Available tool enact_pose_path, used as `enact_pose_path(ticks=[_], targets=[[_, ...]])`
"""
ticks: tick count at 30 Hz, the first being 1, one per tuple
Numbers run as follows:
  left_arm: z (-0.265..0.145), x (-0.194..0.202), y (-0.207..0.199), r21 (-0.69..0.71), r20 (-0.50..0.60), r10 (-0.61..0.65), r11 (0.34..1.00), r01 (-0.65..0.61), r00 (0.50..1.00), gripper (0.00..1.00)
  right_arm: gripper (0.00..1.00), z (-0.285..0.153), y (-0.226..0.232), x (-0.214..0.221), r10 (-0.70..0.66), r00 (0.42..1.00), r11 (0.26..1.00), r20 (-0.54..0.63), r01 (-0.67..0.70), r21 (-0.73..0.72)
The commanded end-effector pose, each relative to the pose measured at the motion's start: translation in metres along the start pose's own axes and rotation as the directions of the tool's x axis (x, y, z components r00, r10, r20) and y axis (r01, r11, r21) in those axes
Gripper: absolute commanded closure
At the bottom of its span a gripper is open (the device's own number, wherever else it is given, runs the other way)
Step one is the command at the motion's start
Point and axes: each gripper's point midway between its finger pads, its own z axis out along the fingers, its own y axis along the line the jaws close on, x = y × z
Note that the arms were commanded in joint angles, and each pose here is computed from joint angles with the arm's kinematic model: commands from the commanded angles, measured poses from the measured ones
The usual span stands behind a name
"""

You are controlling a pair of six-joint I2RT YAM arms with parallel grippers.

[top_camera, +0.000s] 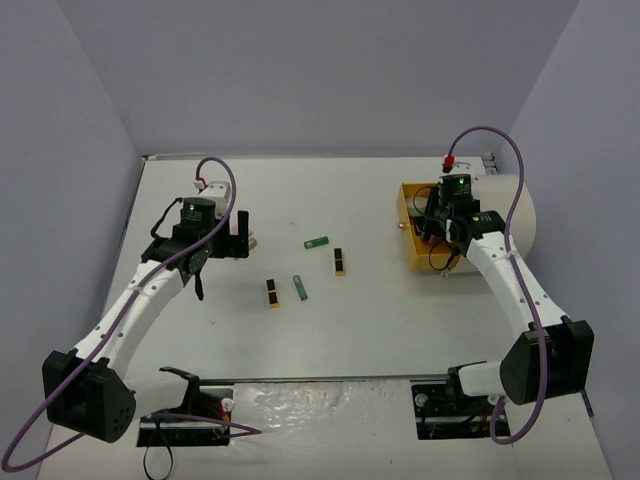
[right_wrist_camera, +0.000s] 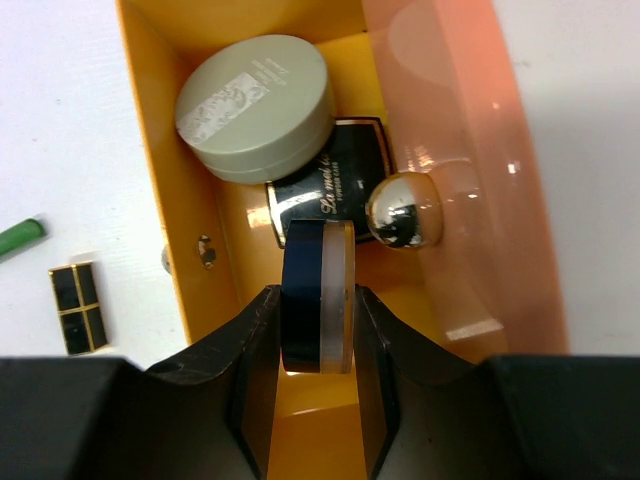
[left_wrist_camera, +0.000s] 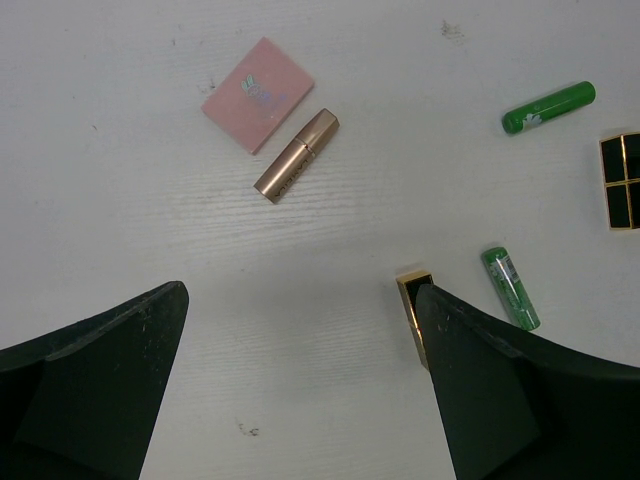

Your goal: Organize the makeup

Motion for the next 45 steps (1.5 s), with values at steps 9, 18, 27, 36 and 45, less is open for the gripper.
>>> enact_pose_path(ticks=[9, 18, 27, 36, 45], targets=[[-0.007, -0.025, -0.005, 0.039, 0.086, -0.033, 0.999, 0.030, 0.996, 0.03, 0.84, -0.007, 0.024, -0.022, 0.095, 0.992, 0.986, 0.078, -0.084, -0.143], [-0.006, -0.024, -0.006, 0.043, 0.083, -0.037, 0.998, 0.034, 0.996, 0.03, 0.77, 0.003, 0.019, -0.008, 0.116, 0.993, 0.986, 0.035, -0.111, -0.121], [-0.005, -0.024, -0.007, 0.052, 0.080, -0.043, 0.998, 0.039, 0.996, 0.03, 0.33, -0.007, 0.005, -0.017, 0.117, 0.990, 0.992, 0.078, -0.113, -0.056], [-0.004, -0.023, -0.007, 0.059, 0.076, -0.054, 0.997, 0.049, 0.996, 0.03, 0.27, -0.017, 0.006, -0.024, 0.113, 0.989, 0.992, 0.092, -0.107, -0.063], [0.005, -0.019, -0.005, 0.047, 0.045, -0.079, 0.996, 0.077, 0.996, 0.03, 0.32, -0.055, 0.036, -0.056, 0.090, 0.980, 0.972, 0.177, -0.047, -0.232]])
